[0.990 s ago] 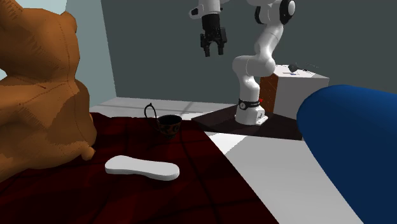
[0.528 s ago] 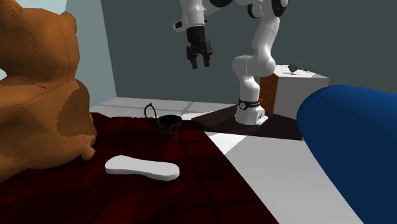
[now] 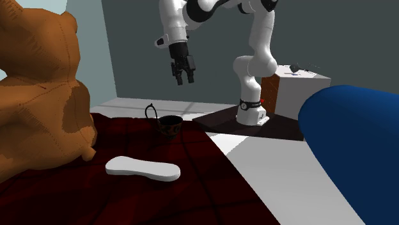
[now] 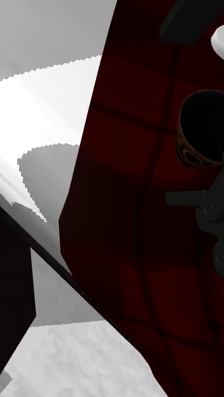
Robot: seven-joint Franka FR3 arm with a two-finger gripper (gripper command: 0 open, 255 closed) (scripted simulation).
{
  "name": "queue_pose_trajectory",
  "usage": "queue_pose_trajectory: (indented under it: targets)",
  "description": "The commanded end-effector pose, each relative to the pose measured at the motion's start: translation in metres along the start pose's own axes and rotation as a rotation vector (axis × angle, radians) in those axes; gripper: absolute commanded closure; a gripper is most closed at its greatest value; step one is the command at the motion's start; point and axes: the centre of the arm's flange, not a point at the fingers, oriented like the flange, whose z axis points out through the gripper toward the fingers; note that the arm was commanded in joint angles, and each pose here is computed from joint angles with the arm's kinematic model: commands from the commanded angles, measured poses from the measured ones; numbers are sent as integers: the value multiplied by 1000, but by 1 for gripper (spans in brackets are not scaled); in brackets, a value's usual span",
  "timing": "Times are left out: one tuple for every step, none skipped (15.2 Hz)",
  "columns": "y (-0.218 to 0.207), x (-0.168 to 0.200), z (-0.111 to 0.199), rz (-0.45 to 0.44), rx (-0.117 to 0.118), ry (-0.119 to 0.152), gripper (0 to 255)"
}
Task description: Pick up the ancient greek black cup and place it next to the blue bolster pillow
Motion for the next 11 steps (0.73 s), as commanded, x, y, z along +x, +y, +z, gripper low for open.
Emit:
queue_pose_trajectory:
  targets:
    - [6,24,14,-3,18,2,0]
    - [9,35,20,-5,27,2,0]
    - [11,47,27,-6,36,2,0]
    - [14,58,34,-8,45,3,0]
    - [16,69,41,-9,54,3,0]
    - [19,80,47,-11,63,3,0]
    - [21,92,54,-12,72,4,0]
    - [24,103,61,-14,81,4,0]
    - [26,114,68,-15,90,4,0]
    - [27,118,70,-16,94,4,0]
    - [26,118,76,-16,94,4,0]
